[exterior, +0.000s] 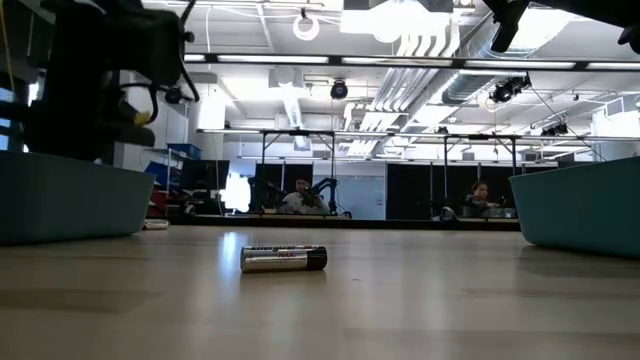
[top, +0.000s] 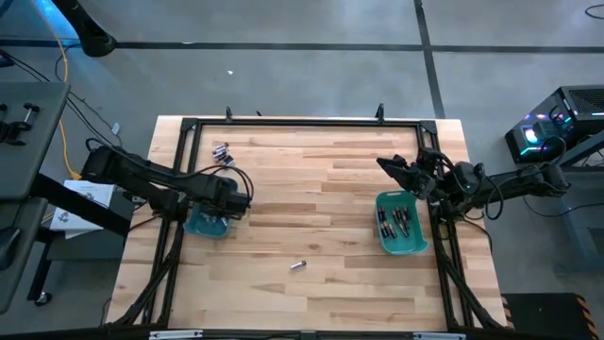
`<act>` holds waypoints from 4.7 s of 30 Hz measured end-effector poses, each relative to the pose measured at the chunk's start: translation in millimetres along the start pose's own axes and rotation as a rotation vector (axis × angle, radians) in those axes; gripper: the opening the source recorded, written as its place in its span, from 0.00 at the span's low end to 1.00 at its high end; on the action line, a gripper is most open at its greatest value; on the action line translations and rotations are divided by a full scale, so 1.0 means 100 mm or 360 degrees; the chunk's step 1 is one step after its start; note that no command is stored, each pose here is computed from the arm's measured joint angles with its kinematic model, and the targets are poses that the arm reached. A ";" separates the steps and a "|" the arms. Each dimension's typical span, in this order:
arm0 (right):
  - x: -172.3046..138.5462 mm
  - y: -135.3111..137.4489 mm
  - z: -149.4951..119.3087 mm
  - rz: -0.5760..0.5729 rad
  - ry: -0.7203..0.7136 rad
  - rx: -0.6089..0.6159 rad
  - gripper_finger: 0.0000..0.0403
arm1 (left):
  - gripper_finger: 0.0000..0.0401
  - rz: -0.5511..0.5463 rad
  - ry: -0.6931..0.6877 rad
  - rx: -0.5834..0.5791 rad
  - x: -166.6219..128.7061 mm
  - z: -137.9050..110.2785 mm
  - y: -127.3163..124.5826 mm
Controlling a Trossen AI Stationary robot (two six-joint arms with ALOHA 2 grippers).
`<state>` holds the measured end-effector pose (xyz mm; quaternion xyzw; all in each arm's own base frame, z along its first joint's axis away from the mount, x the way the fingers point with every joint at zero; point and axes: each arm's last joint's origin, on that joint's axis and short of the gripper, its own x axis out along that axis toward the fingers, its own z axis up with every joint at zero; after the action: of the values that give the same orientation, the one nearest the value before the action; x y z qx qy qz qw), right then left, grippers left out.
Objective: Sort batteries
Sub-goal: Put the silver battery into the blue bin
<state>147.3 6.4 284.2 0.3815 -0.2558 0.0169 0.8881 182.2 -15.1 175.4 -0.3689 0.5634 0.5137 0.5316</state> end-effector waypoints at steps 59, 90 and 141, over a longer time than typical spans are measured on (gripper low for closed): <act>0.00 0.02 0.02 0.0042 -0.0024 0.0024 0.60 | 0.36 -0.1007 -0.0837 0.0905 -1.25 -0.43 -0.69; 0.00 0.02 0.01 0.0039 -0.0010 0.0078 0.60 | 0.42 -0.1020 -0.0958 0.1662 0.08 -1.25 -1.99; 0.00 0.01 0.00 0.0023 0.0007 0.0030 0.60 | 0.07 -0.0346 -0.0082 -0.0248 -0.12 -0.38 0.35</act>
<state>147.0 6.8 284.8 0.3881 -0.2563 0.0266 0.8849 142.2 -46.4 189.9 -0.4546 0.4646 0.5046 0.5682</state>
